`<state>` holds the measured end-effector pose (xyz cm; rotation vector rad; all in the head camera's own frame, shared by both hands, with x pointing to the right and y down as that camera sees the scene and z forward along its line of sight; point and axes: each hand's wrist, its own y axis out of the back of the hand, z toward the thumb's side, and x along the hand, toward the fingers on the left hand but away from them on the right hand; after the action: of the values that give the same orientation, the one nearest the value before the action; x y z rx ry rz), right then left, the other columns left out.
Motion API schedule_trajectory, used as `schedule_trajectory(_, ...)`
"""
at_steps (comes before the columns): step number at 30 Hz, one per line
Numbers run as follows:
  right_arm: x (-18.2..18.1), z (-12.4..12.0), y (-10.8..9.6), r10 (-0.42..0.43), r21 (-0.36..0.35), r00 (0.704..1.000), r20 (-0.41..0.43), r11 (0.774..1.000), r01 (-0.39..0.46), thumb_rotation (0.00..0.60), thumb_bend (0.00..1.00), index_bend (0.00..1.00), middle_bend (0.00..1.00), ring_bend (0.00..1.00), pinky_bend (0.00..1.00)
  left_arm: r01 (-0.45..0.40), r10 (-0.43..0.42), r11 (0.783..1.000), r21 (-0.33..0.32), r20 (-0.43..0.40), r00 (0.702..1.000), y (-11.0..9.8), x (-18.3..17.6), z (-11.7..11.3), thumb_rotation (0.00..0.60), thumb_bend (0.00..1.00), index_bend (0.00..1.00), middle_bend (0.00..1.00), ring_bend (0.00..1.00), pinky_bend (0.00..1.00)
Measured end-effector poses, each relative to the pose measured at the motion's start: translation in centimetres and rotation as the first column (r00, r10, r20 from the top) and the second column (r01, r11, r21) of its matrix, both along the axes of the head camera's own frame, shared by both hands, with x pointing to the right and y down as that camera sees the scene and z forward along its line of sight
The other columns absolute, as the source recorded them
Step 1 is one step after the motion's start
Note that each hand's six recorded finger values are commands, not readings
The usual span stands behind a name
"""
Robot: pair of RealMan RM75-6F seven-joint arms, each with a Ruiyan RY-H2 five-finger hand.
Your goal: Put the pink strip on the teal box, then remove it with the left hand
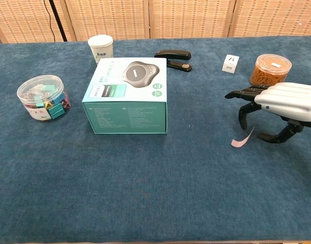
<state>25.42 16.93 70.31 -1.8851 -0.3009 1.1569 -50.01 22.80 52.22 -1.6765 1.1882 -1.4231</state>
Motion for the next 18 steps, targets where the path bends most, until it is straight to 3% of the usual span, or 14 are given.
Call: schedule_trajectory(18,0.02,0.56,0.19,0.012,0.001,1.0,0.016,1.0,-0.012,0.6,0.49,0.49,0.0,0.0,0.0,-0.002,0.002,1.0,-0.004,0.001,1.0,0.03,0.01,0.07,0.6,0.0,0.0,0.0,0.0,0.0)
